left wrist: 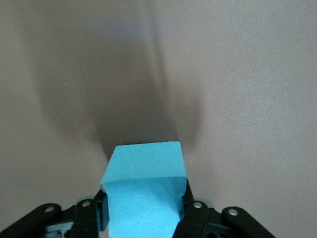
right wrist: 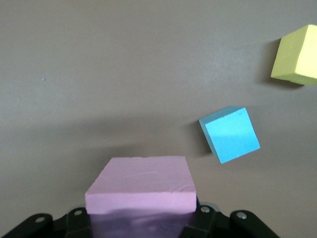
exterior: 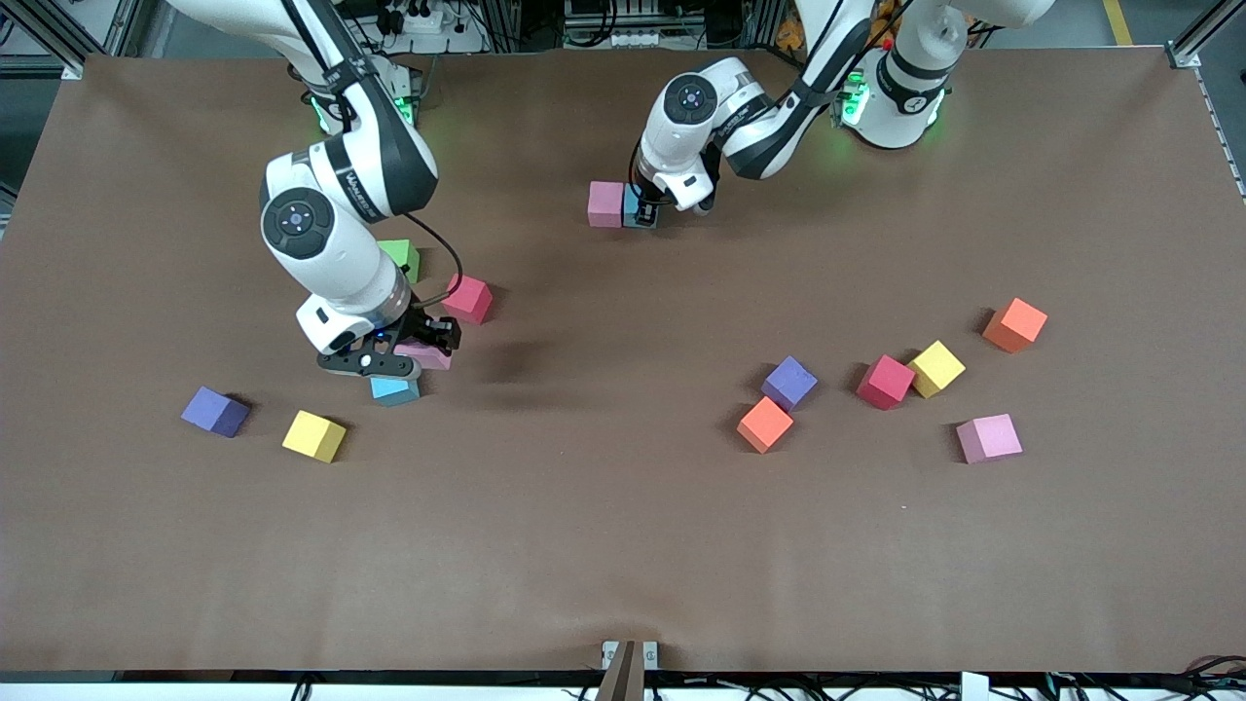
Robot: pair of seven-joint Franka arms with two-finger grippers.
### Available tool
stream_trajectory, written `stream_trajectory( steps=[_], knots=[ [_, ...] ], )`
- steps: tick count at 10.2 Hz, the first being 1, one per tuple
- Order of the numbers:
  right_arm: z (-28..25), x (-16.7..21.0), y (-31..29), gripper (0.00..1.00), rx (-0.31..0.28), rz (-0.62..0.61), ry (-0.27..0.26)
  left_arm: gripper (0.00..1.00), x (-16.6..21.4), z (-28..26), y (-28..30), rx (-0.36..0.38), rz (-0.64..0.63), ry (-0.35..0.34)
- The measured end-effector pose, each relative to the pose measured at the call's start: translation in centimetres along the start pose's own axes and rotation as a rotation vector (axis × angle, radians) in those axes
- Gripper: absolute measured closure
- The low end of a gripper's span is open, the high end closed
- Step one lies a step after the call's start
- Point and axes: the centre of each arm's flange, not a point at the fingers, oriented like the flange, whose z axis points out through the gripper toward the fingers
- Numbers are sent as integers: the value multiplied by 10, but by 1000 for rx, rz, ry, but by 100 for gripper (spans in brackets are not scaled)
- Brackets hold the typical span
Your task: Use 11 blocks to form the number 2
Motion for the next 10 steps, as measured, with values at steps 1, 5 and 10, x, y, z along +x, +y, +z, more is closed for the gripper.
stream_trajectory(
  steps=[1, 5, 10],
  knots=[
    [-3, -5, -2, 37, -5, -7, -12, 45, 0, 0, 0, 0, 0, -1],
    [-17, -23, -2, 37, -9, -15, -29, 45, -2, 0, 2, 0, -1, -4],
    [-15, -27, -3, 37, -12, -20, -33, 15, -1, 8, 6, 13, -11, -3]
  ],
)
